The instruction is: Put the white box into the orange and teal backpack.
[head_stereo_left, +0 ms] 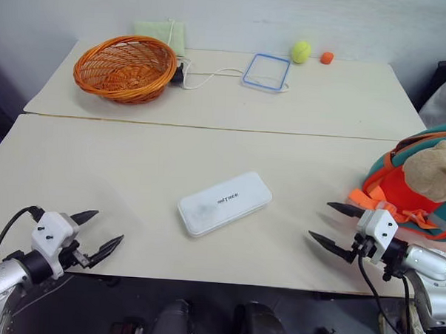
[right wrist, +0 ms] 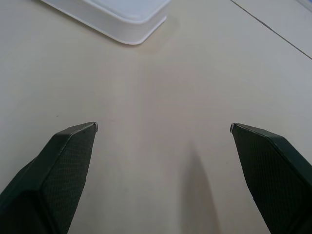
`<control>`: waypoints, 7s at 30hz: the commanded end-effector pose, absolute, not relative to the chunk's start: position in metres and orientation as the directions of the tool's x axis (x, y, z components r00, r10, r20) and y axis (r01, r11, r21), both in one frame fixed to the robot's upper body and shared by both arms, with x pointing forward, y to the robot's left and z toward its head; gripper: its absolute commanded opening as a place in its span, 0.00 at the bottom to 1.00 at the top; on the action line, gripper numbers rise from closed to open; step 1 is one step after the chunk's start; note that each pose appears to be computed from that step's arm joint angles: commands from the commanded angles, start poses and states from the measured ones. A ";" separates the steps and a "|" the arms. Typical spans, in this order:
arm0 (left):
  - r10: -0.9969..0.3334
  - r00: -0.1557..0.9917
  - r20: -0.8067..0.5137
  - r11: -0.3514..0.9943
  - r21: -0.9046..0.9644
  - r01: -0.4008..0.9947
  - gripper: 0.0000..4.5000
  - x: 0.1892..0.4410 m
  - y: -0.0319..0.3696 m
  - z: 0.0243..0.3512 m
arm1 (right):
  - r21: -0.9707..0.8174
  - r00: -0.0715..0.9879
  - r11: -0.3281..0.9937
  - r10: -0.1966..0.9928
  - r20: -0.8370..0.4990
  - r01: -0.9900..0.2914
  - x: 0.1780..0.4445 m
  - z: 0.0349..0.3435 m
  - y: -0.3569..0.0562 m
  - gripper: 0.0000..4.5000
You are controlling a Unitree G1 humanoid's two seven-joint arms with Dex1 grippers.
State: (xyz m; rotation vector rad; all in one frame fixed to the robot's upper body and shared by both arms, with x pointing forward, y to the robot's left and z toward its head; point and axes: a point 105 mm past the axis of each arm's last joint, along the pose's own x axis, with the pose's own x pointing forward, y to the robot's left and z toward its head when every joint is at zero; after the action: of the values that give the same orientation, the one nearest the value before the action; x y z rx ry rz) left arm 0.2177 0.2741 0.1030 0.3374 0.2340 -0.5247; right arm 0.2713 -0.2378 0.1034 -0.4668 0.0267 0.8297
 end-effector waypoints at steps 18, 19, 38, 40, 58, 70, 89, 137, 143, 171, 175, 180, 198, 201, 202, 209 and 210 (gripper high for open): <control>-0.703 0.625 -0.340 0.589 0.214 0.779 0.24 0.220 0.186 0.103 | -0.461 0.616 0.486 0.765 -0.187 -0.743 0.355 0.124 -0.163 0.16; -0.707 0.621 -0.339 0.585 0.212 0.782 0.16 0.222 0.184 0.102 | -0.465 0.619 0.490 0.765 -0.178 -0.738 0.360 0.124 -0.157 0.08; -0.783 0.567 -0.255 0.527 0.212 0.823 0.00 0.266 0.154 0.109 | -0.379 0.443 0.358 0.881 -0.165 -0.854 0.326 0.115 -0.136 0.00; -0.789 0.556 -0.262 0.513 0.219 0.830 0.00 0.271 0.152 0.108 | -0.347 0.419 0.336 0.886 -0.200 -0.876 0.313 0.110 -0.138 0.00; -0.712 0.595 -0.373 0.702 -0.395 0.592 0.45 0.277 0.209 0.100 | -0.313 0.505 0.415 0.806 -0.310 -0.854 0.288 0.098 -0.185 0.00; -0.868 0.303 -0.393 0.474 -0.838 0.270 0.99 0.290 0.183 0.113 | -0.341 0.473 0.365 0.819 -0.325 -0.866 0.299 0.104 -0.183 0.00; -0.951 0.125 -0.284 0.309 -0.899 0.311 0.95 0.304 0.098 0.113 | -0.296 0.355 0.268 0.887 -0.297 -0.917 0.305 0.099 -0.139 0.00; -0.981 0.164 0.106 0.153 -0.110 0.982 0.32 0.262 0.098 0.153 | -0.182 0.948 0.931 0.318 -0.025 -0.317 0.227 0.162 -0.377 0.86; -0.952 0.253 0.171 0.235 -0.121 0.965 0.32 0.268 0.113 0.162 | -0.148 0.867 0.857 0.499 0.004 -0.493 0.258 0.167 -0.334 0.40; -0.596 0.706 0.381 0.709 -0.163 0.686 0.32 0.286 0.233 0.223 | 0.035 -0.007 -0.008 1.000 0.025 -0.999 0.230 0.191 -0.097 0.02; -0.642 0.665 0.381 0.688 -0.096 0.719 0.32 0.259 0.245 0.241 | 0.077 0.083 0.079 0.996 0.042 -0.994 0.246 0.201 -0.111 0.02; -0.765 0.584 0.271 0.605 -0.006 0.796 0.32 0.239 0.219 0.245 | 0.047 0.114 0.113 0.993 0.023 -0.993 0.258 0.202 -0.114 0.02; -0.949 0.299 -0.098 0.273 0.217 0.937 0.32 0.292 0.133 0.218 | 0.099 0.076 0.083 0.994 -0.074 -0.992 0.255 0.181 -0.109 0.02; -0.960 0.228 -0.161 0.198 0.185 0.963 0.32 0.305 0.101 0.224 | 0.102 0.072 0.081 0.994 -0.083 -0.992 0.256 0.179 -0.109 0.02; -0.962 0.218 -0.167 0.184 0.195 0.963 0.32 0.311 0.090 0.228 | 0.103 0.073 0.081 0.994 -0.084 -0.991 0.256 0.179 -0.110 0.02; -0.969 0.115 -0.216 0.063 0.236 0.970 0.32 0.339 0.010 0.232 | 0.093 0.072 0.083 0.991 -0.115 -0.992 0.252 0.179 -0.111 0.02; -0.973 0.086 -0.215 0.035 0.229 0.973 0.32 0.338 0.000 0.230 | 0.091 0.073 0.084 0.991 -0.115 -0.992 0.252 0.180 -0.111 0.02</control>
State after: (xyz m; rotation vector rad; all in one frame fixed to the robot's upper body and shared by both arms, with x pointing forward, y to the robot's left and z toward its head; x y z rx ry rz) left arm 0.3416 0.0110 0.2250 0.3161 0.0412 -1.4518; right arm 0.2576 -0.1134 0.1753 0.0147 0.1719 1.4673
